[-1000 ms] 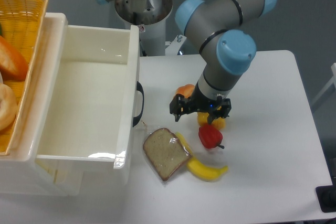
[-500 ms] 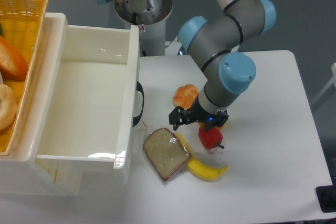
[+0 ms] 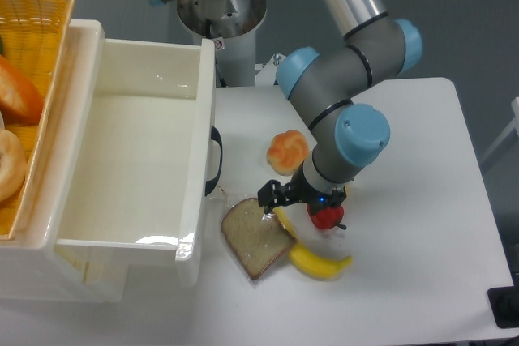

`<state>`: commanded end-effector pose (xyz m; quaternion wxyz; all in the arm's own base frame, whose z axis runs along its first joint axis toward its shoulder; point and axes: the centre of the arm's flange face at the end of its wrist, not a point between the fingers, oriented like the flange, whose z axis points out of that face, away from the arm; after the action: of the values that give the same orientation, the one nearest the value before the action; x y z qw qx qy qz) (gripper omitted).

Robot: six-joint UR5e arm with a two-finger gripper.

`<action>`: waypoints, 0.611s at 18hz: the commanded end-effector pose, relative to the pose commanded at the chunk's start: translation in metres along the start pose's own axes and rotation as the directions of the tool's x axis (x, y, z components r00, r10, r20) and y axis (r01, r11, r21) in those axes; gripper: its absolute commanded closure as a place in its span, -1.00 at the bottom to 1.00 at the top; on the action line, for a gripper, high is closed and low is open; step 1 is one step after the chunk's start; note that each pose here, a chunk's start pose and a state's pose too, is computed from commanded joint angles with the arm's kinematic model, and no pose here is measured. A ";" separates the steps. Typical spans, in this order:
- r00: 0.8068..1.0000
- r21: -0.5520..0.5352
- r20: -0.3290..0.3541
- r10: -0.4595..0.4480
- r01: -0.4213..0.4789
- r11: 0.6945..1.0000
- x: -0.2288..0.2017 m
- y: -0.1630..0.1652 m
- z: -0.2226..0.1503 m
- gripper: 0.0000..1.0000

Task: Pick up the toast
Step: 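Move the open gripper toward the bagged toast slice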

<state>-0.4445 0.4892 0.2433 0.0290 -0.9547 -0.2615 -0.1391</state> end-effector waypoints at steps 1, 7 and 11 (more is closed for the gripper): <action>1.000 -0.006 -0.003 0.000 0.000 1.000 0.000 0.000 0.004 -1.00; 1.000 0.010 0.005 0.011 -0.011 1.000 -0.005 -0.006 0.010 -1.00; 1.000 0.009 0.006 0.018 -0.018 1.000 -0.002 -0.010 0.020 -1.00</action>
<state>-0.4464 0.4989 0.2235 0.0337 -0.9573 -0.2534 -0.1347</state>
